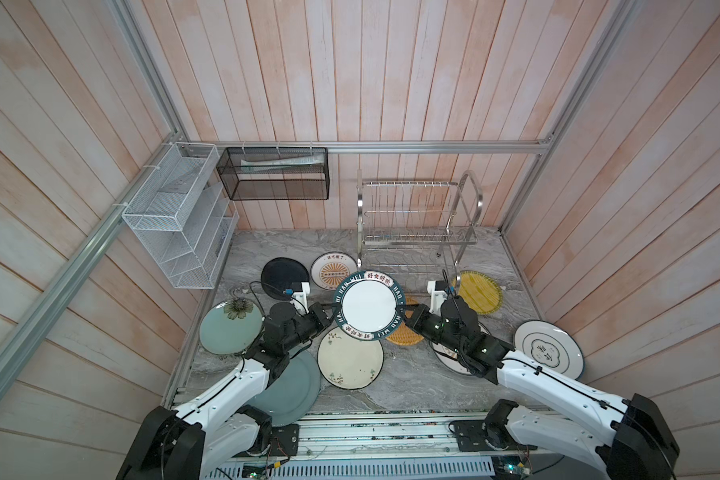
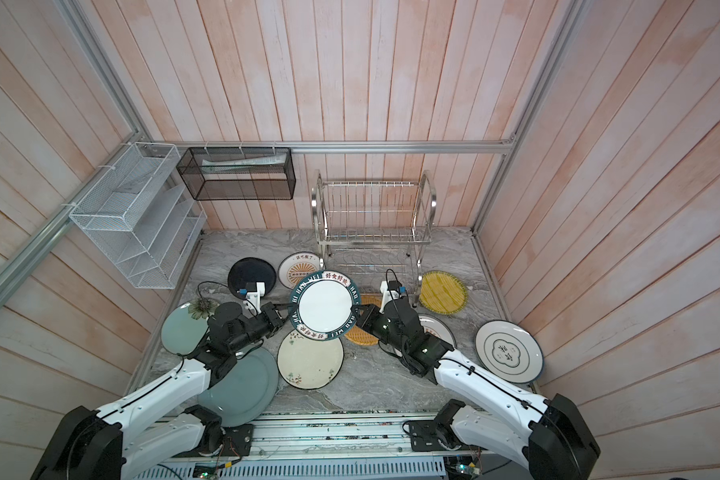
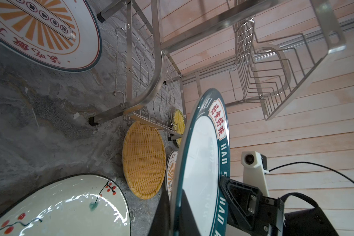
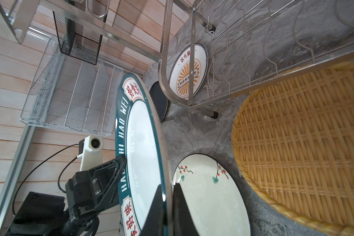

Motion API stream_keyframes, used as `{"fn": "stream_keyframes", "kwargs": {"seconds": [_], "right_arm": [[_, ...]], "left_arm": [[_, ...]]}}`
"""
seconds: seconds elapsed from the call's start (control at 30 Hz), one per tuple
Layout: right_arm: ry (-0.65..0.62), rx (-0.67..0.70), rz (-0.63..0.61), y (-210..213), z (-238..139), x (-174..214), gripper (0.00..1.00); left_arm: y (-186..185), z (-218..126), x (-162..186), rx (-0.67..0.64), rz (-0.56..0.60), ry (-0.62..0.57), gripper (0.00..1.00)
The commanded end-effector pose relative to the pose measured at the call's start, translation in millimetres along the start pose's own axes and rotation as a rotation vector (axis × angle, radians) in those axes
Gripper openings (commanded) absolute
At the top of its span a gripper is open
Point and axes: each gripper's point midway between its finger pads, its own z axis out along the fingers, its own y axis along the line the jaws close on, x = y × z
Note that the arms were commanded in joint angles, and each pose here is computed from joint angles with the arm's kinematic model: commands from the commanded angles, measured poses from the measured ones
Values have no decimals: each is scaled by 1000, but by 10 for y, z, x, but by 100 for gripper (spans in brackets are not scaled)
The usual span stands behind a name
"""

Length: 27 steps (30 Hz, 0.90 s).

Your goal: Load the plates into the dish rack

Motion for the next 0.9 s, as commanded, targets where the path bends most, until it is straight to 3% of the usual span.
{"fn": "stream_keyframes", "kwargs": {"seconds": [0.0,0.03,0.07,0.23,0.33,0.67,0.87], "right_arm": [[-55,5,-16,94,-70,-117,0],[-71,14,-28,97,-99,-151,0],[-86,24,-38,100,-129,-187,0],[-178,50,-102,181,-348,-396,0],[-215,32,-141,319,-493,-500,0],[-271,-285,-326,1241,-1134,-655,0],[-391,-292,-412,1618,-1389,-968,0]], "left_arm": [[-212,-25,-110,63,52,-42,27],[-202,-38,-114,56,57,-47,42],[-200,-51,-114,52,63,-50,51],[-236,-174,-168,26,115,-93,85],[-293,-269,-228,12,156,-130,99],[-610,-645,-363,-7,375,-217,100],[-908,-833,-360,96,468,-265,100]]}}
